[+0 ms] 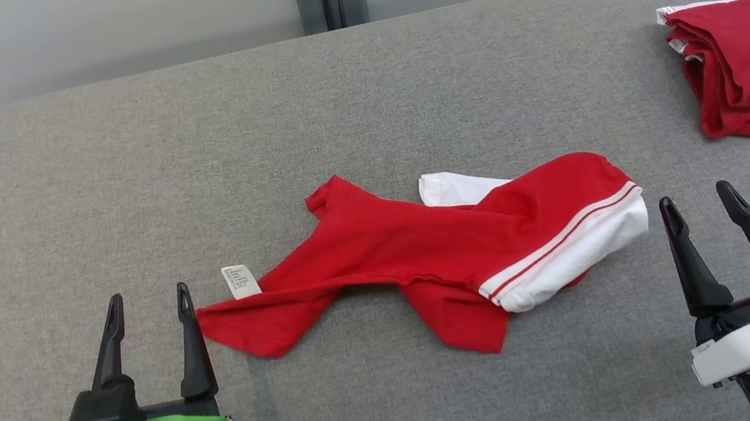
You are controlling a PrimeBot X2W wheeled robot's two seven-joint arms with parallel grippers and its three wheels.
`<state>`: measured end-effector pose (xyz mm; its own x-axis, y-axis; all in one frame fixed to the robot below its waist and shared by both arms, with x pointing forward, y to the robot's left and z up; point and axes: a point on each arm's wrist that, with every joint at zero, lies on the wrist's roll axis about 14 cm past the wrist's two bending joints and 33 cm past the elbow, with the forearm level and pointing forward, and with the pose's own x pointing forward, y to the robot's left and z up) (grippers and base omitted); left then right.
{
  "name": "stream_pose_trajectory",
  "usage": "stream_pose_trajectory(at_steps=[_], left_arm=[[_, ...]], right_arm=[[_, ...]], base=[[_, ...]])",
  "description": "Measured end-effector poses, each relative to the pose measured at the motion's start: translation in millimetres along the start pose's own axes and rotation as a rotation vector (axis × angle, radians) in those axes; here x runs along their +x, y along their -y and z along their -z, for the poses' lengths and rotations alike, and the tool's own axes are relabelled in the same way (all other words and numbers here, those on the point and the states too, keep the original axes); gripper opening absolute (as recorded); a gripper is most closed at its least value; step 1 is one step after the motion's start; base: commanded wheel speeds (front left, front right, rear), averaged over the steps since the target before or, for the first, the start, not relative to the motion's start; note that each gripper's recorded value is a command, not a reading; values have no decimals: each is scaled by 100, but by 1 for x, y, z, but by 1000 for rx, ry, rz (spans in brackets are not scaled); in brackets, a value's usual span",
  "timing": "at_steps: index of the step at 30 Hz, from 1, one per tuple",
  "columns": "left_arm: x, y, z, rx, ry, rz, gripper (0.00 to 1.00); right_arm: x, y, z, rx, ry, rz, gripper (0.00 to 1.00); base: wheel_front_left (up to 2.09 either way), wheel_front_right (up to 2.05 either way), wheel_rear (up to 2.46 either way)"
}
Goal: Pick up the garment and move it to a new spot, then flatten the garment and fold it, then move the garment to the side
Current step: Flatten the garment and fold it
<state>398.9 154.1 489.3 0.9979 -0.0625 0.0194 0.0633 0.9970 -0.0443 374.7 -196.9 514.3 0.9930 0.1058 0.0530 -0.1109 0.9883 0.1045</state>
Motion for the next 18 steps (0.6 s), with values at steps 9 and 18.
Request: stream_pose_trajectory(at_steps=[9, 18], left_arm=[[0, 0, 0, -2, -2, 1, 100], [1, 5, 8, 2, -35, 27, 100]], right_arm=[[0, -1, 2, 3, -9, -2, 100], [2, 0, 7, 5, -23, -1, 100]], base=[[0, 0, 0], [0, 0, 0]])
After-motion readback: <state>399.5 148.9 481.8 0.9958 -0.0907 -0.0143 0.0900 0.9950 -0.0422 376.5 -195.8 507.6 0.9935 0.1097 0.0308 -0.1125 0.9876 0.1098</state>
